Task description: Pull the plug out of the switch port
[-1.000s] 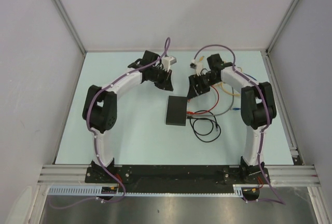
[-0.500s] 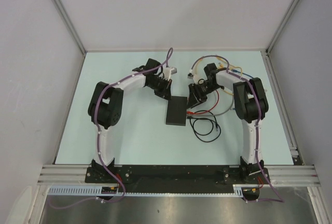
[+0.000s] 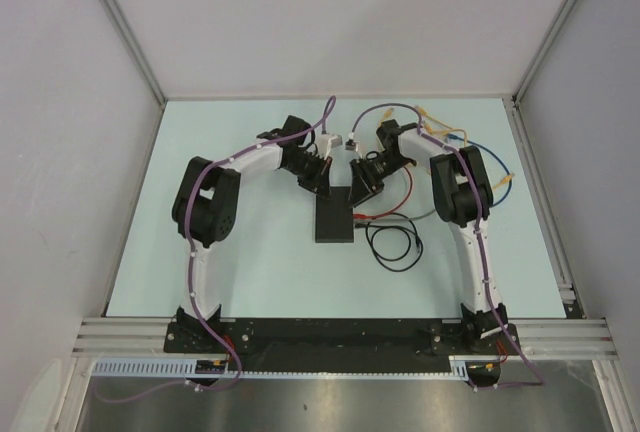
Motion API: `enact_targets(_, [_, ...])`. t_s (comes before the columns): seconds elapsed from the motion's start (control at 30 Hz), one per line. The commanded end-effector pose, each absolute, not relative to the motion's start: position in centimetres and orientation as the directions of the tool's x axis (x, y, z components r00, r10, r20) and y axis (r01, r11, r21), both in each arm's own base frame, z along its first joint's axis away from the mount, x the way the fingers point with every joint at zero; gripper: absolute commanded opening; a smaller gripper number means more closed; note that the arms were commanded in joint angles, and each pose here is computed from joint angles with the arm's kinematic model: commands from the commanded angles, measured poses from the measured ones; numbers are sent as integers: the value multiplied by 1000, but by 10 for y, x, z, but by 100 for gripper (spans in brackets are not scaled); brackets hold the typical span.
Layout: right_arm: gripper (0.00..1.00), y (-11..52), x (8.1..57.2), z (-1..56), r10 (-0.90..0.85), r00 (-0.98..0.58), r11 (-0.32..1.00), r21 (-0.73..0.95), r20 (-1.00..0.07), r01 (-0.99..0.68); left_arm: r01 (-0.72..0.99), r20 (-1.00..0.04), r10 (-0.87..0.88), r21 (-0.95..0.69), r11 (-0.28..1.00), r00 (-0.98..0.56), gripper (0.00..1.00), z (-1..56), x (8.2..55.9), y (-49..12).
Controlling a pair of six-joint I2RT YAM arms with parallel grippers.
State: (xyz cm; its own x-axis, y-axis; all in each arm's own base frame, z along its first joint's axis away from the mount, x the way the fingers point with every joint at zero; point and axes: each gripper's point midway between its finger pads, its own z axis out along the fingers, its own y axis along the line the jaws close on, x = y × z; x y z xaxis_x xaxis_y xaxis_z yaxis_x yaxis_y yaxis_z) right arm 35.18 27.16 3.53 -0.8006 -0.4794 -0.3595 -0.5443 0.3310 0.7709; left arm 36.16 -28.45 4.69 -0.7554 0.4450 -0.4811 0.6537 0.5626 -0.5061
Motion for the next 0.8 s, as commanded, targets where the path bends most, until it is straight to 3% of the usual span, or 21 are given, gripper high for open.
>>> enact_targets(0.0, [50, 272, 349, 47, -488, -790, 289, 785, -371, -548, 704, -549, 448, -477, 526, -706, 0, 71, 368, -289])
enact_targets(0.13, [51, 253, 358, 47, -484, -783, 286, 775, -391, -564, 709, -551, 450, -494, 503, -703, 0, 73, 363, -291])
enact_targets(0.27, [50, 244, 346, 42, -526, -783, 283, 800, -332, -530, 701, -530, 461, -503, 506, -712, 0, 63, 362, -290])
enact_targets(0.77, [48, 262, 336, 16, -575, -762, 258, 817, -299, -516, 696, -501, 485, -482, 532, -717, 0, 45, 360, -283])
